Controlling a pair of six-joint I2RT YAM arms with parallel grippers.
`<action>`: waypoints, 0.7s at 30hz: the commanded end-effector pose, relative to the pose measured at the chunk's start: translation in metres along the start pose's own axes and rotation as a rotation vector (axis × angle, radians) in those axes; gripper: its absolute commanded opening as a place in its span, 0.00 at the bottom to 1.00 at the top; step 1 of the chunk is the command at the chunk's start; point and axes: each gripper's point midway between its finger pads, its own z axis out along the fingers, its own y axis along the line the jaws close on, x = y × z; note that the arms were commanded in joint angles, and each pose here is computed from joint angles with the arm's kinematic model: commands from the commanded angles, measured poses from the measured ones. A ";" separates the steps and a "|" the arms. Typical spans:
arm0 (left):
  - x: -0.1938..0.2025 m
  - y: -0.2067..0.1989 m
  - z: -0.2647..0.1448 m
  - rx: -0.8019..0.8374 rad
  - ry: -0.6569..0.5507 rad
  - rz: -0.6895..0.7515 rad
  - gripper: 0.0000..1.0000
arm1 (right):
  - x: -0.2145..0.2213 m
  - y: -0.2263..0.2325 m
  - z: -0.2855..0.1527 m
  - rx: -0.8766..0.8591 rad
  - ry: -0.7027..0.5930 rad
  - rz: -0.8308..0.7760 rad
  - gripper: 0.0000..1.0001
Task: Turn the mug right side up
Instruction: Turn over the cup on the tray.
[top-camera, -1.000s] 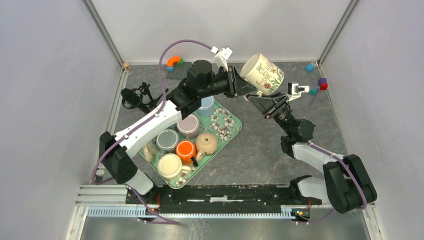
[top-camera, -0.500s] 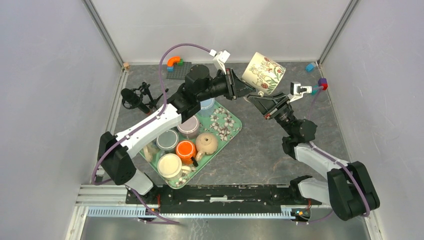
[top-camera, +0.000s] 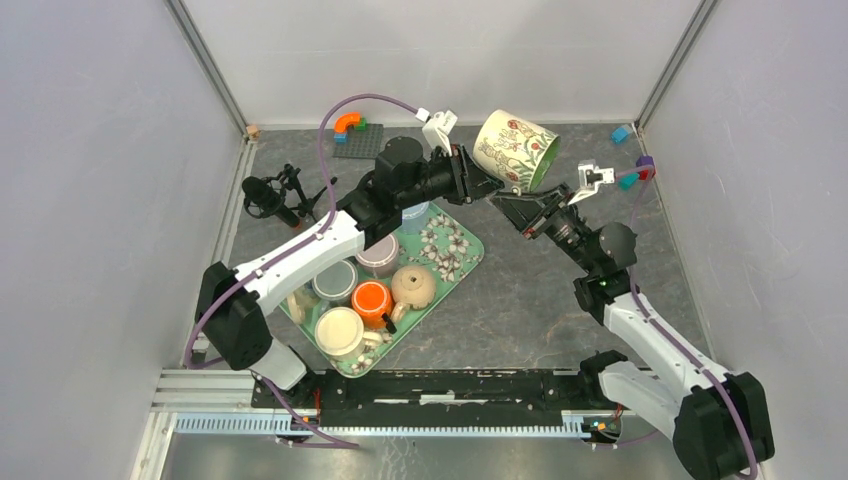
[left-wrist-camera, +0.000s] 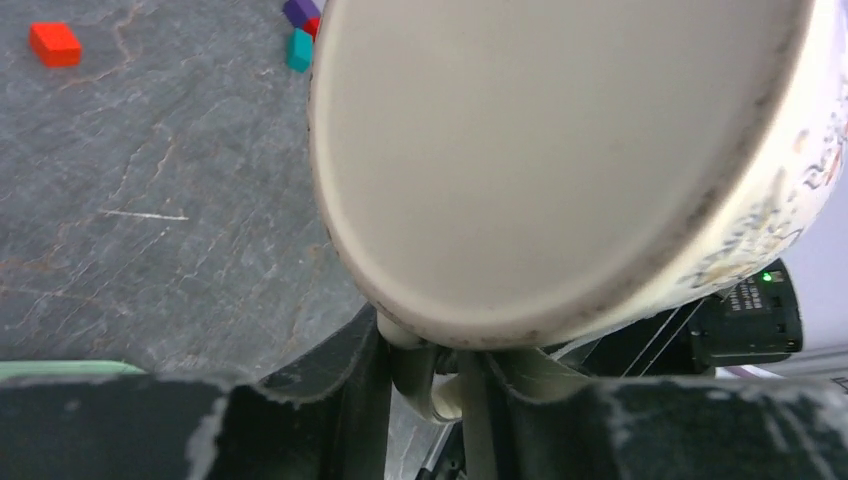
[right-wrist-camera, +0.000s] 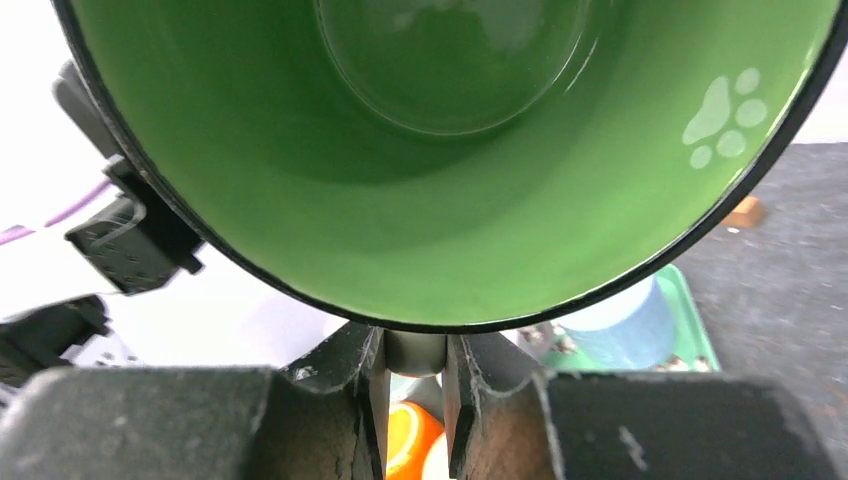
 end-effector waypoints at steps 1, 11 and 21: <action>-0.032 -0.028 -0.016 0.050 -0.100 0.099 0.38 | -0.020 -0.015 0.003 0.107 -0.034 -0.173 0.00; -0.014 -0.001 -0.006 -0.014 -0.062 0.121 0.49 | -0.015 -0.041 -0.008 0.245 0.008 -0.245 0.00; 0.008 0.022 0.000 -0.062 -0.018 0.117 0.52 | -0.017 -0.065 -0.018 0.377 0.043 -0.324 0.00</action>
